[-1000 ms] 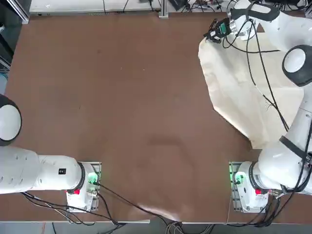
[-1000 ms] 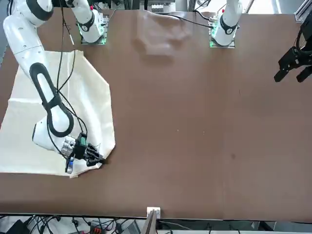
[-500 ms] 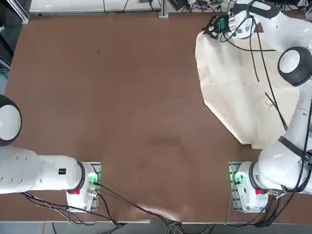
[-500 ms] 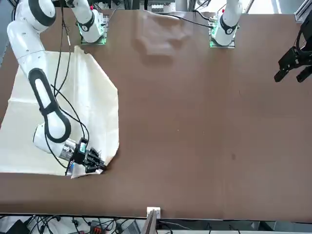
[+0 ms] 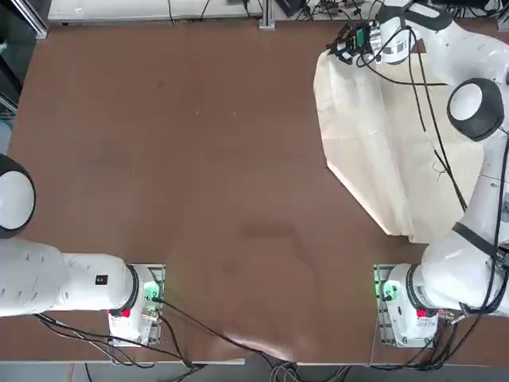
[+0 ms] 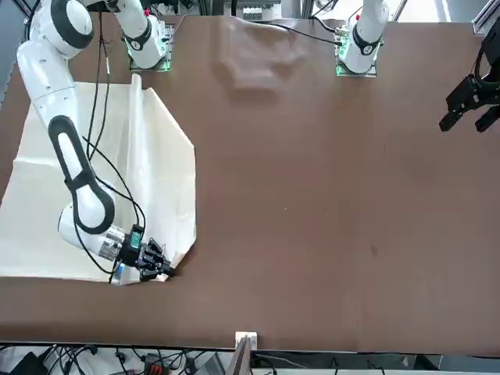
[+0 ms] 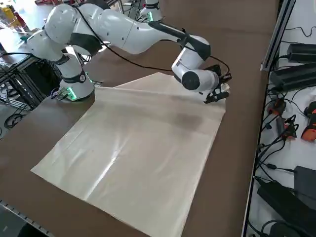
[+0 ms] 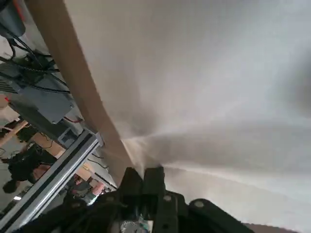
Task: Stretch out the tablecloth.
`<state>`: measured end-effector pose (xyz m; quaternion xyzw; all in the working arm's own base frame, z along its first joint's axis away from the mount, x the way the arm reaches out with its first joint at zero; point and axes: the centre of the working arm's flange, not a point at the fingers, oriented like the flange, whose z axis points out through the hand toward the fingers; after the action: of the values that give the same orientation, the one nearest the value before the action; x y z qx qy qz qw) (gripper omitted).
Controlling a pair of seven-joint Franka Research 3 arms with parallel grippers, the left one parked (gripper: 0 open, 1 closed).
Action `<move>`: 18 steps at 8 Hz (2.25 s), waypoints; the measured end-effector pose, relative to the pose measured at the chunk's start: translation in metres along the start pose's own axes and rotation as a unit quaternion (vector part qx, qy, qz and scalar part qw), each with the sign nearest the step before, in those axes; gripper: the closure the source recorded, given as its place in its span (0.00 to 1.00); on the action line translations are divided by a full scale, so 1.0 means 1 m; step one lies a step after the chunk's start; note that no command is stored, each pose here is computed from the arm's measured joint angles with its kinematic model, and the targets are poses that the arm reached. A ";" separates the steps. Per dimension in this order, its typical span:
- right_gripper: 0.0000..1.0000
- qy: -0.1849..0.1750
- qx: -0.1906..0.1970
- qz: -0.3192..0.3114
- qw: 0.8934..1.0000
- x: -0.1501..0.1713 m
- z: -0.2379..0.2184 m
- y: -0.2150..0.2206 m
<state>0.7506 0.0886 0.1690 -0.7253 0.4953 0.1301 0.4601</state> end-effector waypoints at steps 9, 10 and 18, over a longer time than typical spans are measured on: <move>0.99 -0.033 0.025 0.037 0.998 -0.014 0.036 0.001; 0.99 -0.032 0.029 0.039 0.998 -0.014 0.040 0.001; 0.77 -0.028 0.039 0.042 0.998 -0.007 0.057 0.002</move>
<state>0.7605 0.1377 0.1416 -0.6811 0.5172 0.1502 0.4960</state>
